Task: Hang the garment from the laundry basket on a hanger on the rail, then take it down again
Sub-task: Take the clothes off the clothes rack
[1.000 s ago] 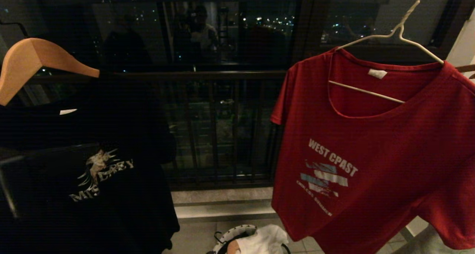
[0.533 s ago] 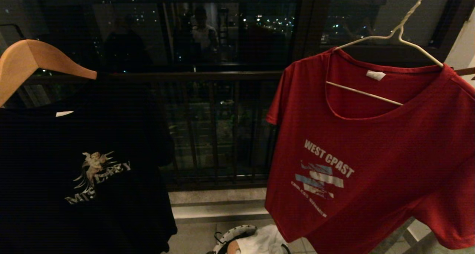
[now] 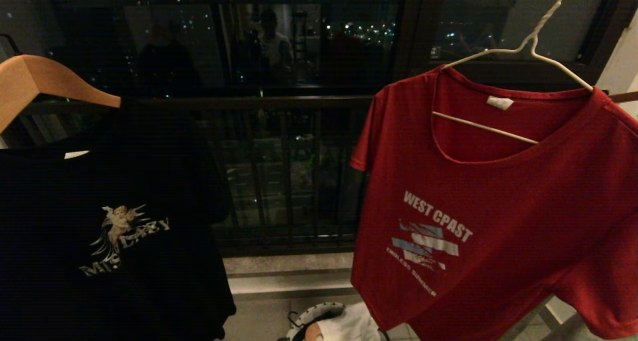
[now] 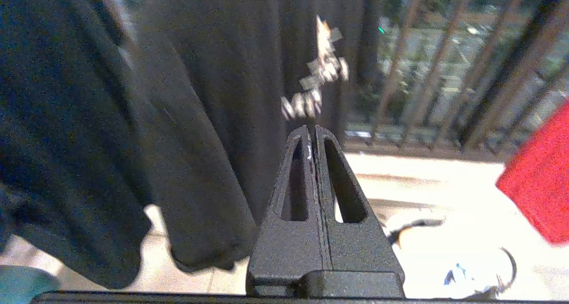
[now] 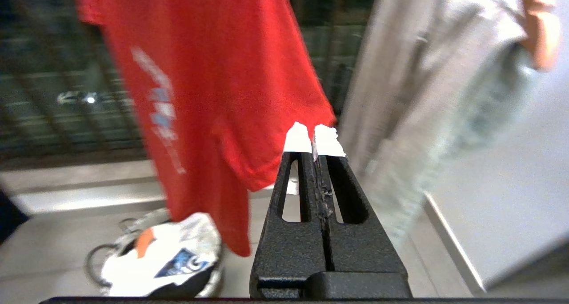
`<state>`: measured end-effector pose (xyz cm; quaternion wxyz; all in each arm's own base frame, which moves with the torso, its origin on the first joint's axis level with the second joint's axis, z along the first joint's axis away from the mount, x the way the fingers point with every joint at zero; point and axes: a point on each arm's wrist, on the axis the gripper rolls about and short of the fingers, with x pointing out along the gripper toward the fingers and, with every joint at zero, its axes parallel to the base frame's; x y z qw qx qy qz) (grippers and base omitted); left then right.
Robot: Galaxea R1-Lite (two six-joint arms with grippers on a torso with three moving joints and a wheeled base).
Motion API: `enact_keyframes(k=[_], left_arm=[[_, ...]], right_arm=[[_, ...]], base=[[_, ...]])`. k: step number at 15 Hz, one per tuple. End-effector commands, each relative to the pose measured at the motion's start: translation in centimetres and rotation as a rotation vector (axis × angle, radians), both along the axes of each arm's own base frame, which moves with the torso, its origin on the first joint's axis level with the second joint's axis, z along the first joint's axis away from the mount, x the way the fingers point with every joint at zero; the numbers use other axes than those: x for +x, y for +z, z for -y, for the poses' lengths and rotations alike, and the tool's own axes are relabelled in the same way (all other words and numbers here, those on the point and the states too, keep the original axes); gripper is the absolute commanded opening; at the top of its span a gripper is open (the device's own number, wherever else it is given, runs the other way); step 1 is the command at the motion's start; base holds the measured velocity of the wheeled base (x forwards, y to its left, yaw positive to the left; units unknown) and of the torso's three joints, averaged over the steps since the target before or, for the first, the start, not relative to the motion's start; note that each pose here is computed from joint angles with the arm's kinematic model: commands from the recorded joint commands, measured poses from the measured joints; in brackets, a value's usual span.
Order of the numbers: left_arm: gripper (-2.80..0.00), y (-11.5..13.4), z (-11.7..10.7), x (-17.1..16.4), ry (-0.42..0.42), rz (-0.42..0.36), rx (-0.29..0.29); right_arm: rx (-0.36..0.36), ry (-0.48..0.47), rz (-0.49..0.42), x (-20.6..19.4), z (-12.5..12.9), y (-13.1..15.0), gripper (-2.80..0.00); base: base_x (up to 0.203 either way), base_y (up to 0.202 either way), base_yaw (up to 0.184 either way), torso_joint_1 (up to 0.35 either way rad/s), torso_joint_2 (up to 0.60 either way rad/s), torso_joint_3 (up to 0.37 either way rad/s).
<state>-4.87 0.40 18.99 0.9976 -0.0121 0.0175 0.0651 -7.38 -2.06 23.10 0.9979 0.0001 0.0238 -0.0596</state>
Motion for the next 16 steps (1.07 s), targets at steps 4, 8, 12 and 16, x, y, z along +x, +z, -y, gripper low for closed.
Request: enact_keyframes(k=[4, 8, 12, 16], left_arm=[[-2.80, -3.3, 0.3, -0.7, -0.115, 0.011, -0.004], [-2.80, -7.3, 0.4, -0.3, -0.176, -0.029, -0.010], [-2.80, -9.3, 0.5, 0.8, -0.184, -0.059, -0.003], [-2.80, -11.6, 0.5, 2.4, -0.176, -0.003, 0.108]], right_arm=[[-0.003, -0.066, -0.086, 1.0, -1.3, -2.3, -2.80], [0.007, -0.003, -0.122, 2.3, -1.7, -7.7, -2.80], [0.003, 0.096, -0.069, 3.0, -2.0, -13.1, -2.80], [-0.036, 0.127, -0.031, 4.5, -2.1, -15.2, -2.80]], base=[[0.000, 0.000, 0.000, 0.000, 0.00, 0.000], [0.000, 0.000, 0.000, 0.000, 0.00, 0.000], [0.000, 0.000, 0.000, 0.000, 0.00, 0.000], [0.000, 0.000, 0.000, 0.000, 0.00, 0.000]])
